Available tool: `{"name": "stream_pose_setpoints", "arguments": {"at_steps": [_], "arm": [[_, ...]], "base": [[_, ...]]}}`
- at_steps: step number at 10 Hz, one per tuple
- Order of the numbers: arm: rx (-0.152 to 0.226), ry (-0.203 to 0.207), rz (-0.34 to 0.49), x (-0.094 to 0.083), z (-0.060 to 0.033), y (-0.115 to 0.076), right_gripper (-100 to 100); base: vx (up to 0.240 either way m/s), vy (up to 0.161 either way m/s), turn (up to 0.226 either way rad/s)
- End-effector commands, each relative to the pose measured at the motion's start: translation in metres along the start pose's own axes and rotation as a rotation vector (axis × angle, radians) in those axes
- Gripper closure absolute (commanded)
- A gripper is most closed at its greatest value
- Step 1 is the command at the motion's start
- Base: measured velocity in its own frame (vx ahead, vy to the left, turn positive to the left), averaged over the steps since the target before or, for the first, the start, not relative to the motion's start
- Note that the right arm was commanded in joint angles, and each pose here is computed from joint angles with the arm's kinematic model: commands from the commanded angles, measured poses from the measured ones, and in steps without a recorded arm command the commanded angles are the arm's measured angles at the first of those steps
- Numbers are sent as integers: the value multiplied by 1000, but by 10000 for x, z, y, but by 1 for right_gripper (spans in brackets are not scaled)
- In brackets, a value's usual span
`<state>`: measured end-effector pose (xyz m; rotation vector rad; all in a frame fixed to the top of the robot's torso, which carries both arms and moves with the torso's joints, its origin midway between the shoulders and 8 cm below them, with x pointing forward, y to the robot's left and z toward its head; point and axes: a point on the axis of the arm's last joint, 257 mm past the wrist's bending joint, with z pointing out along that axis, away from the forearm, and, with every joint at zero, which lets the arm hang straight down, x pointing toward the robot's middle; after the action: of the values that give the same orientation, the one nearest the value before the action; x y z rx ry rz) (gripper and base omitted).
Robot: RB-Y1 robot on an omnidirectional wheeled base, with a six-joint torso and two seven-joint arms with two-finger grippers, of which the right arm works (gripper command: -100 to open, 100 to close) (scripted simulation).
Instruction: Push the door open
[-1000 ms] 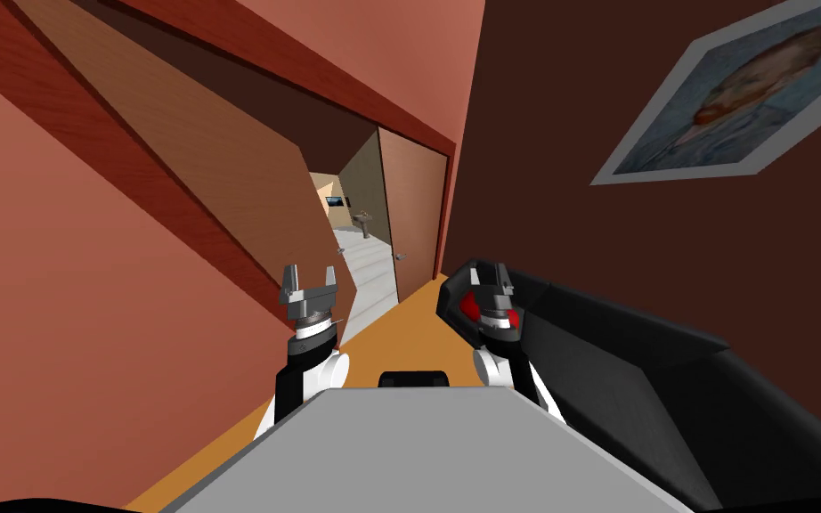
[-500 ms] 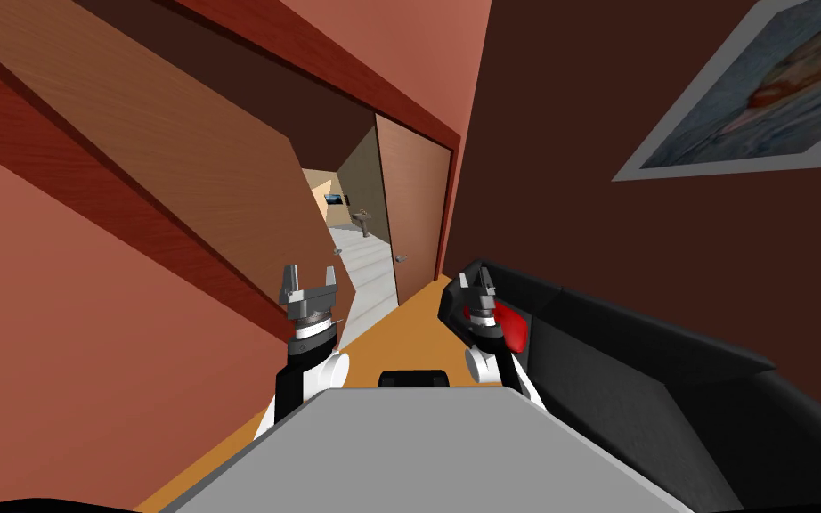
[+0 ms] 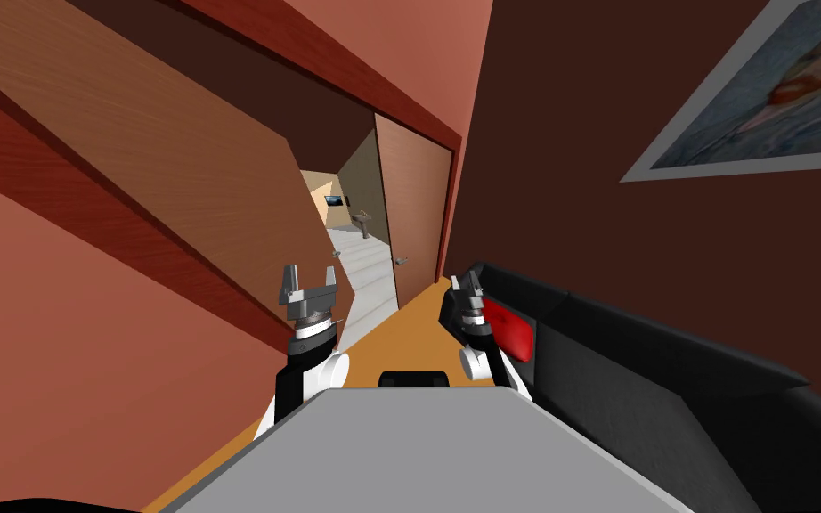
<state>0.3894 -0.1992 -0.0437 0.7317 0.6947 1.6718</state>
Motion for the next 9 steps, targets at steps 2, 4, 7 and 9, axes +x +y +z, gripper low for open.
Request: {"name": "stream_pose_setpoints", "arguments": {"at_steps": [2, 4, 7, 9], "arm": [[34, 20, 22, 97, -37, -209, -100], [61, 37, 40, 178, -71, -380, -100], [103, 64, 63, 303, -132, -628, -100], [133, 84, 79, 394, -183, -799, -100]], "base": [[98, -10, 4], [100, 10, 2], [101, -6, 6], [98, 6, 3]]}}
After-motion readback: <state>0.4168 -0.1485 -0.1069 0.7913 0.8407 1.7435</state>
